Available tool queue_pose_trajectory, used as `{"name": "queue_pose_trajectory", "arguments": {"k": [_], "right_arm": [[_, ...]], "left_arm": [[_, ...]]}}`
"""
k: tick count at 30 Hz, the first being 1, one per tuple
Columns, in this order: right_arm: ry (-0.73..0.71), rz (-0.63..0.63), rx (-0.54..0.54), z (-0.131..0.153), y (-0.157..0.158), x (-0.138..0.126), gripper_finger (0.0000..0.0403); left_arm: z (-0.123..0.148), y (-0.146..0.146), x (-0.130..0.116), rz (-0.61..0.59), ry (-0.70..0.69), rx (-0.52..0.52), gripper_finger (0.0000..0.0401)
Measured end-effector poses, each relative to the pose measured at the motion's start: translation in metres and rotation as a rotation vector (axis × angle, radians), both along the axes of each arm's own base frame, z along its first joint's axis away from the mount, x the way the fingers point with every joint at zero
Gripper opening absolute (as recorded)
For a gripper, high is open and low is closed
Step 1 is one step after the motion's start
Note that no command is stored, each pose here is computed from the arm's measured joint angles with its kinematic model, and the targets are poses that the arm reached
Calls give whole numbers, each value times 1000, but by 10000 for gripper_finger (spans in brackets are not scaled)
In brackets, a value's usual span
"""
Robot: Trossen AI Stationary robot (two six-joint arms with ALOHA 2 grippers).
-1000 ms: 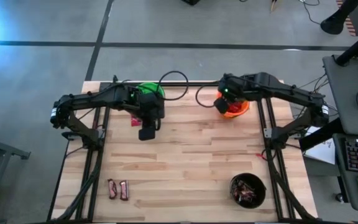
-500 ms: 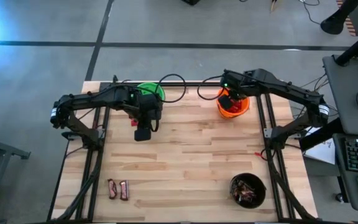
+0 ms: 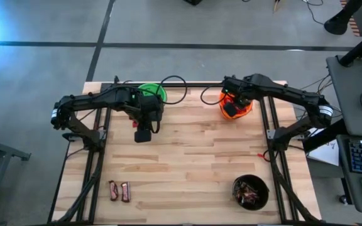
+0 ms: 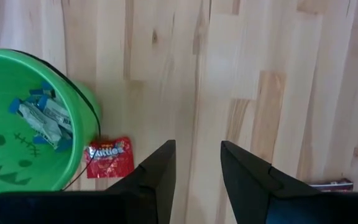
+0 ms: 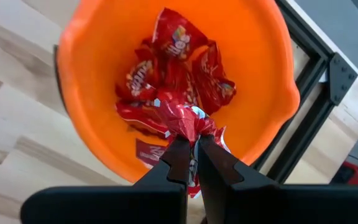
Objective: Sort candy
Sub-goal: Put the red candy into the orange bucket
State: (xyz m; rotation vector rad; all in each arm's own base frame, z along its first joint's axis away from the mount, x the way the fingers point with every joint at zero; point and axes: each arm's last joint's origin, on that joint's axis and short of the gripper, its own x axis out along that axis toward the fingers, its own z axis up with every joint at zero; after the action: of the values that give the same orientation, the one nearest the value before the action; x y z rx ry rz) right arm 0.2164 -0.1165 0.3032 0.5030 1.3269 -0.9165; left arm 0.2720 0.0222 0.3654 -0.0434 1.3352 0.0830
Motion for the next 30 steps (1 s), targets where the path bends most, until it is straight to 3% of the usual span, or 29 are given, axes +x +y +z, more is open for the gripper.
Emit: {"name": "queue_pose_trajectory", "arguments": {"k": [7,11,30], "right_arm": [[-28,21,-22,-2,-2,3,13],[2,17,-137,0,-6,4,13],[-4,31,-128,0,-6,5,13]], "left_arm": [[0,0,-1,0,10,-1,109],[0,0,-2,8,16,-4,109],[0,0,-2,-29,18,6,109]]}}
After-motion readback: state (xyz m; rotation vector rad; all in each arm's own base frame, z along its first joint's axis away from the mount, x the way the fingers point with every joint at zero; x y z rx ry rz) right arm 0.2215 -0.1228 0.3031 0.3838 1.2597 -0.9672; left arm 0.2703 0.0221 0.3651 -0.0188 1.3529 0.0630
